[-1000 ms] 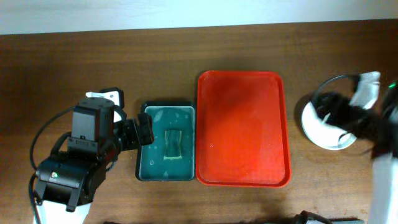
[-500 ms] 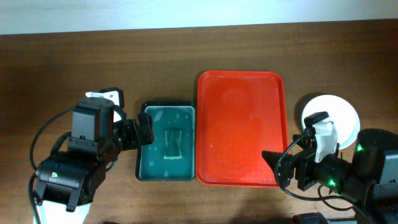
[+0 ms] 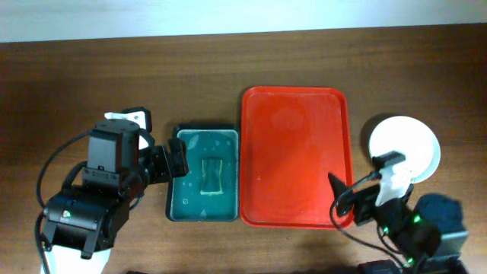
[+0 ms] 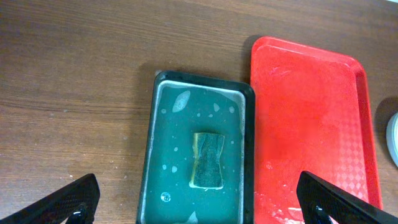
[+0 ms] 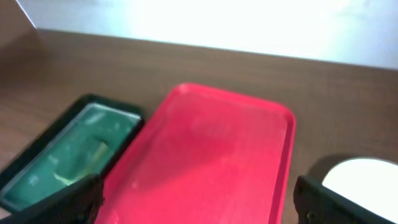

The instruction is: Clean dirty plates on tray and stack at the side

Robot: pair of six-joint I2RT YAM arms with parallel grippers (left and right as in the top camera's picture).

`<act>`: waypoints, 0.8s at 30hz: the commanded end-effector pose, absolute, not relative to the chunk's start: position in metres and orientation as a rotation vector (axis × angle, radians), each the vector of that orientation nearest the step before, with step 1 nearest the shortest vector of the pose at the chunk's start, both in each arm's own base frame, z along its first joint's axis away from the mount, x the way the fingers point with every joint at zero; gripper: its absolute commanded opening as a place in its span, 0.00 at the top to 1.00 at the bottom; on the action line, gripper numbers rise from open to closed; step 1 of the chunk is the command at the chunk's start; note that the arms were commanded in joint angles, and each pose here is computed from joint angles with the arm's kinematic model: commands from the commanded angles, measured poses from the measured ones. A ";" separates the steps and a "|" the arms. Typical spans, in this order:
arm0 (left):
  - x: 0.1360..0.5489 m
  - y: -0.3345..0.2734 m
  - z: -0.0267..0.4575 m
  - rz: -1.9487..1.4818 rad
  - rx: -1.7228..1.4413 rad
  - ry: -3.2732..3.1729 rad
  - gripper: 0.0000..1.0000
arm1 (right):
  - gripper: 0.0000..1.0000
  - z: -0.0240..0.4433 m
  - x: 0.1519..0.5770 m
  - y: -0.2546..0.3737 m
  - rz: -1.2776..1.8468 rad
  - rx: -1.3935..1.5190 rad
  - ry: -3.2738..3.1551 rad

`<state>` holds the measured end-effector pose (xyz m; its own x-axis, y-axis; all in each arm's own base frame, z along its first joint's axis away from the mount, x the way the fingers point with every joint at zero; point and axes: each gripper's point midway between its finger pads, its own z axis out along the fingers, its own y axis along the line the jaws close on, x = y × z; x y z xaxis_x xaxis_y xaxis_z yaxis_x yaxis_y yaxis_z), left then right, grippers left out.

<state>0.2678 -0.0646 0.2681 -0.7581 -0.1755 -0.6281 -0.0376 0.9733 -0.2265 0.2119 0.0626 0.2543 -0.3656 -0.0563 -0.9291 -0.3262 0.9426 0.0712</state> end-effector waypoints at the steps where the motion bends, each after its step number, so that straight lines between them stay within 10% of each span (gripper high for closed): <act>1: 0.269 -0.062 0.272 -0.254 -0.156 2.409 0.01 | 0.02 0.237 0.213 0.058 0.251 -0.263 1.807; 24: 0.269 -0.062 0.272 -0.254 -0.156 2.410 0.01 | 0.02 0.161 0.237 0.062 0.239 -0.269 1.610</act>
